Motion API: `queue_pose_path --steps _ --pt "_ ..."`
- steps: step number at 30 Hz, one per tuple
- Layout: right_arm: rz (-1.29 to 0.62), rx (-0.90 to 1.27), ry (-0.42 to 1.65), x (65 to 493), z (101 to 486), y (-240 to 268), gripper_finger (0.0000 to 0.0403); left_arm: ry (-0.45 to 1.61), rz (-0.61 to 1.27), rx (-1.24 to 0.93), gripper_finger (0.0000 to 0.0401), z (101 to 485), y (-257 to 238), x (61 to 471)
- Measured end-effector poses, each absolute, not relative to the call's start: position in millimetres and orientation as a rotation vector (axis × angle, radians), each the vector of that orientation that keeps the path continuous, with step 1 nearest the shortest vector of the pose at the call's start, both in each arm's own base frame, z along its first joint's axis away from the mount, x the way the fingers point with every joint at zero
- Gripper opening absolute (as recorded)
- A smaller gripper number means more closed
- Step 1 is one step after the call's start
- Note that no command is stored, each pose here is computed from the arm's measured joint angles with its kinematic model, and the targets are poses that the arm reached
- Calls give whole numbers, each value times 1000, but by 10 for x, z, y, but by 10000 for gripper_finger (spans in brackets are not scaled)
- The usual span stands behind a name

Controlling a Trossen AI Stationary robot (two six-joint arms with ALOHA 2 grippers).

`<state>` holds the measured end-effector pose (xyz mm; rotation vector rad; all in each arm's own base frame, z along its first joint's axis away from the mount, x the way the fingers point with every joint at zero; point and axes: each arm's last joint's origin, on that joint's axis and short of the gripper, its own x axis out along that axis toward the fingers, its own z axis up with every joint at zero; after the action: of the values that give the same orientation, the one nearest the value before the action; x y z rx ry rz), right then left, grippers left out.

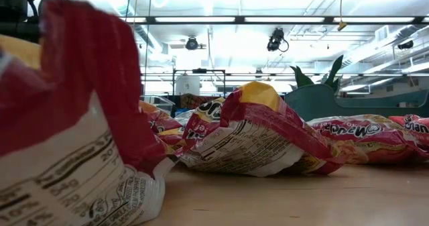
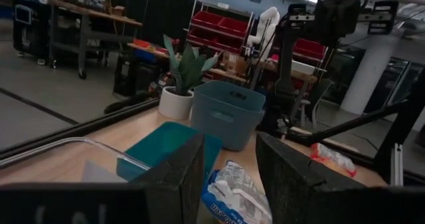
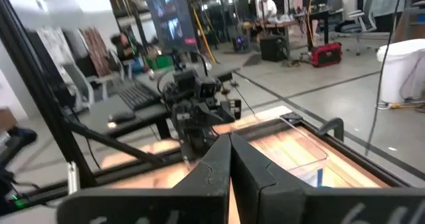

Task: Sort Maruchan noodles
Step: Put the blue noodle pack into the green bin

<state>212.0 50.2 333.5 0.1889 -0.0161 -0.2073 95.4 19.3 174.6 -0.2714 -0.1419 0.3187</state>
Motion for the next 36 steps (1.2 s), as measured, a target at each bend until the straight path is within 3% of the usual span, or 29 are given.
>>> queue_pose_path --steps 10,21,36 --pt "-266 137 173 2523 3336 499 16 -146 348 -277 142 1745 201 951" --pt "-328 104 512 3072 2997 338 20 -143 367 -276 142 1741 206 949" --pt "-60 152 1101 3574 2534 423 126 -127 374 -275 142 1723 207 950"
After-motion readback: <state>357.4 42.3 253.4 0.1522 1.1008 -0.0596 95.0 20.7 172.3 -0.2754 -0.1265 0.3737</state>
